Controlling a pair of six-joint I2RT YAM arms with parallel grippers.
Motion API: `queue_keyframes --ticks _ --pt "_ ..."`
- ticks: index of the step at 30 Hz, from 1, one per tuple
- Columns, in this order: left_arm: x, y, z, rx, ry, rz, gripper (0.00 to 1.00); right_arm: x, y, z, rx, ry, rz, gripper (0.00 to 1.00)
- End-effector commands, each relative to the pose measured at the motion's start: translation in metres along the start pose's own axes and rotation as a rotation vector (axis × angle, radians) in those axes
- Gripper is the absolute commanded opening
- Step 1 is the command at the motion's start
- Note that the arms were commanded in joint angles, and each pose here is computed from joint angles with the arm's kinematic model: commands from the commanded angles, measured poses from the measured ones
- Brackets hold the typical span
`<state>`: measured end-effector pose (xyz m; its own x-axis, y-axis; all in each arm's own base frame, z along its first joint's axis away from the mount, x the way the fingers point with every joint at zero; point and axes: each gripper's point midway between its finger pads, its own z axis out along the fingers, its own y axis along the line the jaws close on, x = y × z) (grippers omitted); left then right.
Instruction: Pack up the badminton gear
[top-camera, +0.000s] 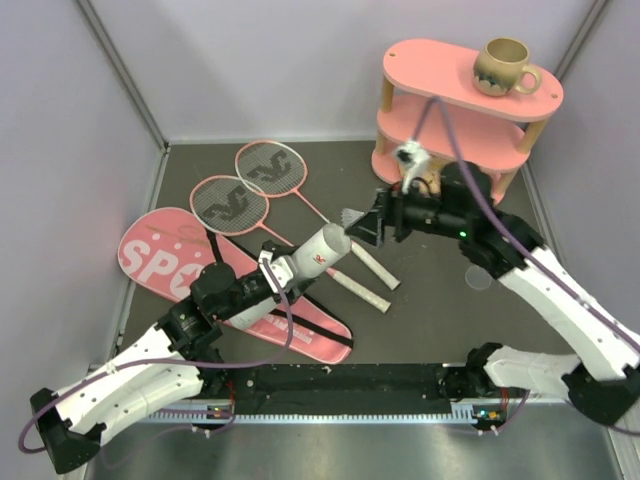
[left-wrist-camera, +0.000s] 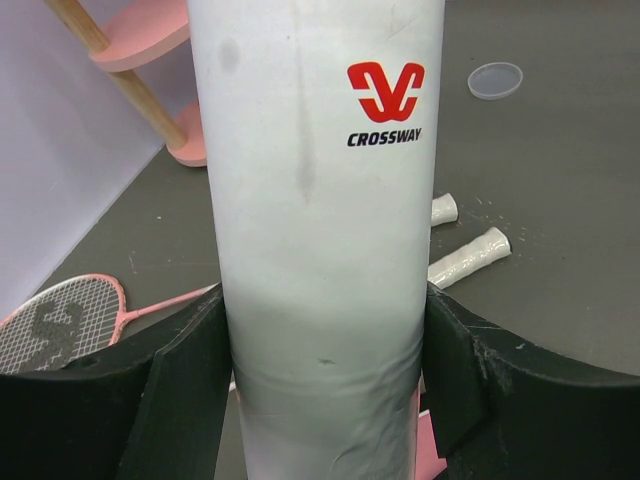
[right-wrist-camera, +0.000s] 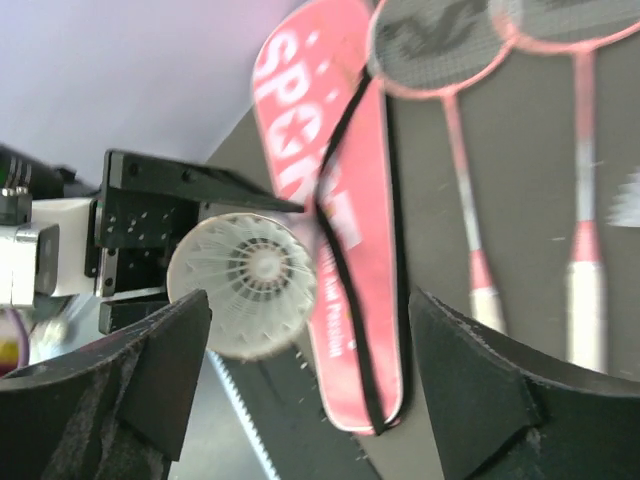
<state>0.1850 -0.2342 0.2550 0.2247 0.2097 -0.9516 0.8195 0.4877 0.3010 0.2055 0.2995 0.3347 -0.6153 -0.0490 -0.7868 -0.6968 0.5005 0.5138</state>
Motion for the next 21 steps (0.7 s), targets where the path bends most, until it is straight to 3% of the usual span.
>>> queue_keyframes --ticks 1,4,10,12,21 --pt "-0.022 0.01 -0.001 -0.043 -0.076 0.014 0.09 -0.042 -0.024 -0.048 0.154 -0.28 -0.054 0.82" --pt "-0.022 0.012 -0.002 -0.057 -0.074 0.012 0.09 -0.041 -0.067 -0.054 0.36 -0.347 0.002 0.86" --pt "-0.025 0.013 -0.004 -0.061 -0.083 0.011 0.09 -0.013 -0.169 -0.022 0.749 -0.284 0.127 0.86" --pt "-0.025 0.013 -0.004 -0.064 -0.083 0.011 0.09 -0.016 -0.183 -0.011 0.797 -0.276 0.154 0.85" --pt "-0.025 0.016 -0.006 -0.078 -0.085 0.017 0.09 0.021 -0.253 0.102 0.836 0.03 0.1 0.77"
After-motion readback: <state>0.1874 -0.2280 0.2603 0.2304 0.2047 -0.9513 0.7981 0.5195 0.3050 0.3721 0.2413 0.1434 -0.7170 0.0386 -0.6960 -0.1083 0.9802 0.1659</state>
